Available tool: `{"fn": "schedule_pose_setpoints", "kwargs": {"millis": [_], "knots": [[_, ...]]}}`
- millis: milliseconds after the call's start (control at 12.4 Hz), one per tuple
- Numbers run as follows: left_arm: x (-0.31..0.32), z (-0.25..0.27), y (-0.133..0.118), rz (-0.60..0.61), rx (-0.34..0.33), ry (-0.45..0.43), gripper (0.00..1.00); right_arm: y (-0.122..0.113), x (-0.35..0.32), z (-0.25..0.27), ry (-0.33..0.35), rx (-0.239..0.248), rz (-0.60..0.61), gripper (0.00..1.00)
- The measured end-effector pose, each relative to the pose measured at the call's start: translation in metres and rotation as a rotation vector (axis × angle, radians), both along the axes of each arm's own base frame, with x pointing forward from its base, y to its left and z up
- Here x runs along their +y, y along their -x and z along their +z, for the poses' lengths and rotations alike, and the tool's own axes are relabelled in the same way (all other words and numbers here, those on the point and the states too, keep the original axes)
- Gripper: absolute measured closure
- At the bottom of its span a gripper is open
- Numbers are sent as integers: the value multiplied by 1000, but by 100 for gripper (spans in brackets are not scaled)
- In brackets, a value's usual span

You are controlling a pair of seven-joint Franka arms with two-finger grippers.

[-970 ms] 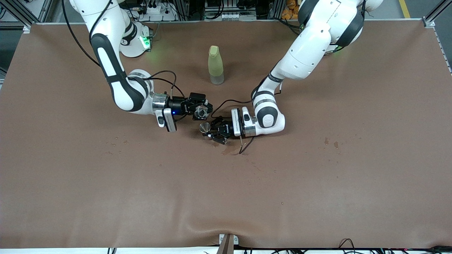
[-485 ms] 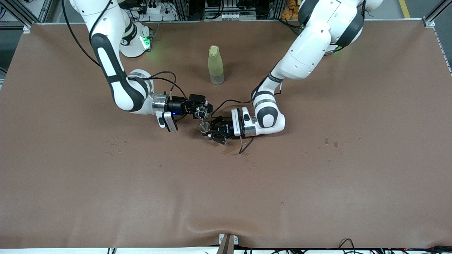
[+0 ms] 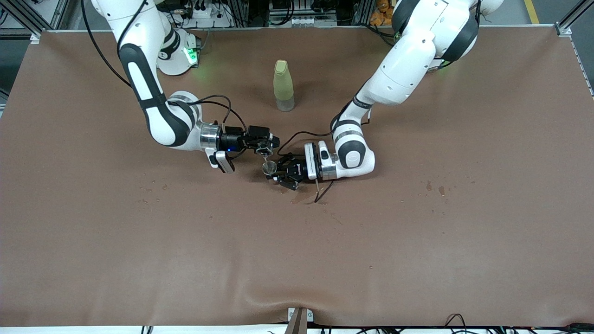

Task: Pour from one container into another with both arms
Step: 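Tilt the beaker with the right gripper, pouring into the jigger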

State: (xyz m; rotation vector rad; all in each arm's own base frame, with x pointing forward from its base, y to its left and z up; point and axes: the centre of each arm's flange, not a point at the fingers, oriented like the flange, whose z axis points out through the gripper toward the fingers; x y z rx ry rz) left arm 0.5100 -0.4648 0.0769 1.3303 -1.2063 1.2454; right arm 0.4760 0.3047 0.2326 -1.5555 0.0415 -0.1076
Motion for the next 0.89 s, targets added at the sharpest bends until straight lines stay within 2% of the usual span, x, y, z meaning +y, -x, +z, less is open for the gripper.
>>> {"fn": "schedule_pose_setpoints", "kwargs": {"millis": [404,889], "knots": [[0,0,0,0,0,0,79,2,4,2,-18,105,11,85],[0,0,0,1,0,0,79,-1,9,7,-35,209,20,85]]}}
